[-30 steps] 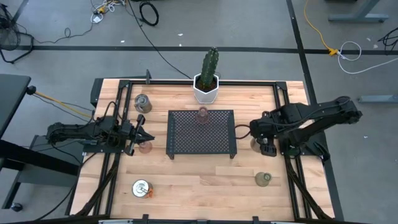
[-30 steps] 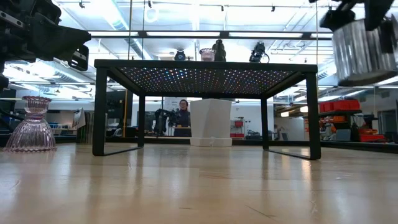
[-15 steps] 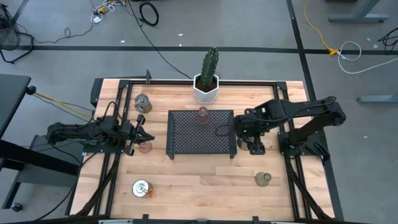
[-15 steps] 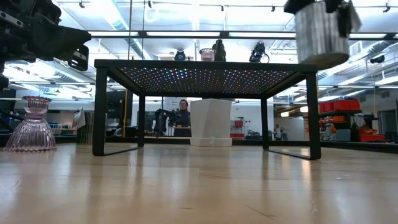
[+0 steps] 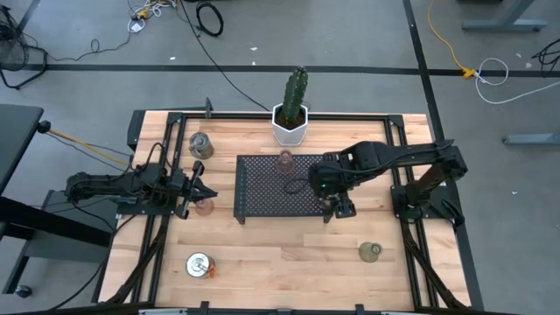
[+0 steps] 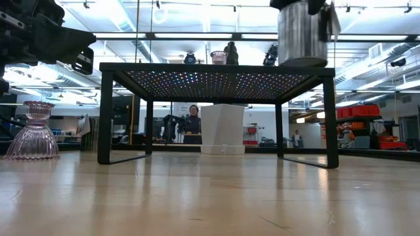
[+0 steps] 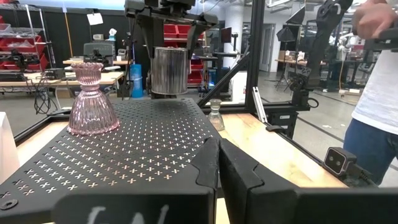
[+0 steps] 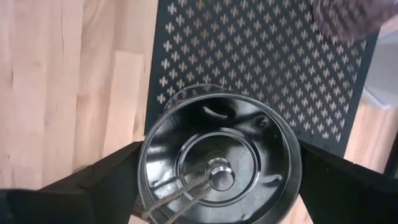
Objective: Pick & Place candle stick holders
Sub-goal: Put the middle right silver scented candle on the shelf
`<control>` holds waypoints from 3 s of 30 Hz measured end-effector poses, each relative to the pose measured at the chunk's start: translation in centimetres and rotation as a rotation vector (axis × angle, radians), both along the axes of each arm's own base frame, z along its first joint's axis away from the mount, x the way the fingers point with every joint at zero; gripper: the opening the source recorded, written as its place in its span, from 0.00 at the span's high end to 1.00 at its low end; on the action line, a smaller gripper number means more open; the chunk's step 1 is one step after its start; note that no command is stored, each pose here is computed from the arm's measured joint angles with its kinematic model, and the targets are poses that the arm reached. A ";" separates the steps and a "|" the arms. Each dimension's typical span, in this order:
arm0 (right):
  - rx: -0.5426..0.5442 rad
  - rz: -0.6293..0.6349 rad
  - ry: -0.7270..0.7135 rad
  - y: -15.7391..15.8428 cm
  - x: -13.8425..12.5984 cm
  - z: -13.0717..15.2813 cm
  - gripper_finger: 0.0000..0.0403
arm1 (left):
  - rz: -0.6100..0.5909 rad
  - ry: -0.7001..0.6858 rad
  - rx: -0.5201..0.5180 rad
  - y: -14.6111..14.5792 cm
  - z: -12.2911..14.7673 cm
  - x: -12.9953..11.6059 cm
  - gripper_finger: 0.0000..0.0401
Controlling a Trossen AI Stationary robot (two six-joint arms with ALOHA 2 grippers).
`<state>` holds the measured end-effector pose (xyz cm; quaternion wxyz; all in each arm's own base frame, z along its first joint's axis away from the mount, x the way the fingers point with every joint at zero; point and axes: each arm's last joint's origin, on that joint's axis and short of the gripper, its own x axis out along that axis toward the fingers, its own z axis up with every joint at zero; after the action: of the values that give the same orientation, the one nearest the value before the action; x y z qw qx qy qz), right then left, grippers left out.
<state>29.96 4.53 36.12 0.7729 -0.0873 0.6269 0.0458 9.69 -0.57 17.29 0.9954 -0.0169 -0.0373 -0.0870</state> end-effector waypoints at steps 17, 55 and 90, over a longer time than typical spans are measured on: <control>0.046 -0.023 -0.085 -0.7 1.8 0.8 0.10 | 0.000 0.000 0.000 0.0 0.0 0.0 0.95; 0.041 0.078 -0.158 -0.3 10.3 -0.4 0.10 | 0.000 0.000 0.000 0.0 0.0 0.0 0.95; 0.050 0.070 -0.179 -0.4 11.2 -1.8 0.07 | 0.000 0.000 0.000 0.0 0.0 0.0 0.95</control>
<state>41.15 4.15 34.29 0.8258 -0.0936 0.5504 0.0801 9.69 -0.57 17.29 0.9954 -0.0169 -0.0374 -0.0869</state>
